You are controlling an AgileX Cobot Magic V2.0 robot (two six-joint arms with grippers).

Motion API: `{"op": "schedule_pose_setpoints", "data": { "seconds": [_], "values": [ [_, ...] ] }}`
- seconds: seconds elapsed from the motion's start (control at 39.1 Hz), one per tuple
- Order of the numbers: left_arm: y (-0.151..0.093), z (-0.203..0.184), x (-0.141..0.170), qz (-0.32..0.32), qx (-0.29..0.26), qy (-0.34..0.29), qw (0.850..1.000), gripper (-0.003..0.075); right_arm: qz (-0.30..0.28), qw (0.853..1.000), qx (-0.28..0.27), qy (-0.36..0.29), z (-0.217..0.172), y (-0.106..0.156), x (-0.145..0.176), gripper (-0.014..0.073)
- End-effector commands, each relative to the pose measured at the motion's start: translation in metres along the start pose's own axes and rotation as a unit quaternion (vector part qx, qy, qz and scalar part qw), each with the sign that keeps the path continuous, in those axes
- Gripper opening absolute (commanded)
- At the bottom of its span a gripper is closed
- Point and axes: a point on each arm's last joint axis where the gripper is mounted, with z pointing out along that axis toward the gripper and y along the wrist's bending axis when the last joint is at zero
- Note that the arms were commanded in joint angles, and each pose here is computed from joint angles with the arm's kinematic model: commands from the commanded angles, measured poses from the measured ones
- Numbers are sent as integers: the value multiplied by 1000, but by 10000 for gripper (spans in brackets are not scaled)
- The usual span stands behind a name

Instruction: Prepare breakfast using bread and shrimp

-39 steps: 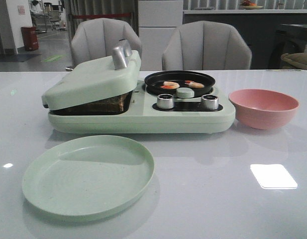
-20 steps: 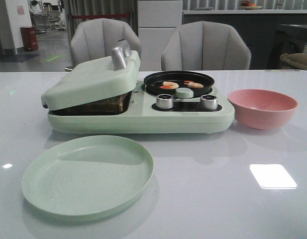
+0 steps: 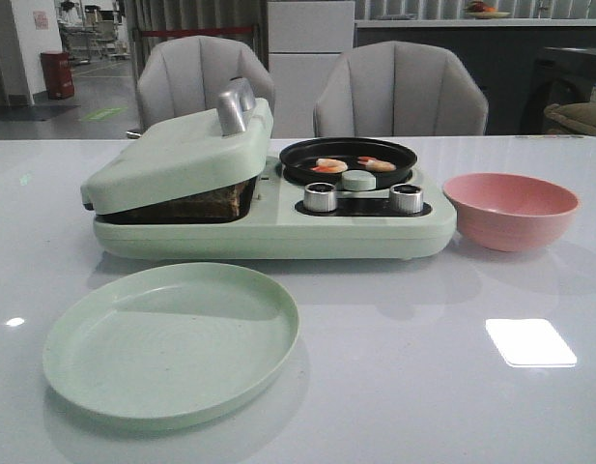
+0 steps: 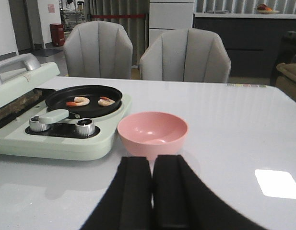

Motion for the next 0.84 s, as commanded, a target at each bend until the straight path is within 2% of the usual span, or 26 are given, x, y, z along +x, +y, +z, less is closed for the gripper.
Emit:
{"op": "schedule_pose_setpoints", "data": {
  "seconds": [0.0,0.82],
  "values": [
    [0,-1,-1,-10,3,-39,999,114,7,998,4,-57,-3,0,-13,164],
    [0,-1,-1,-10,3,-39,999,114,6,999,4,-49,-3,0,-11,164]
  ]
}}
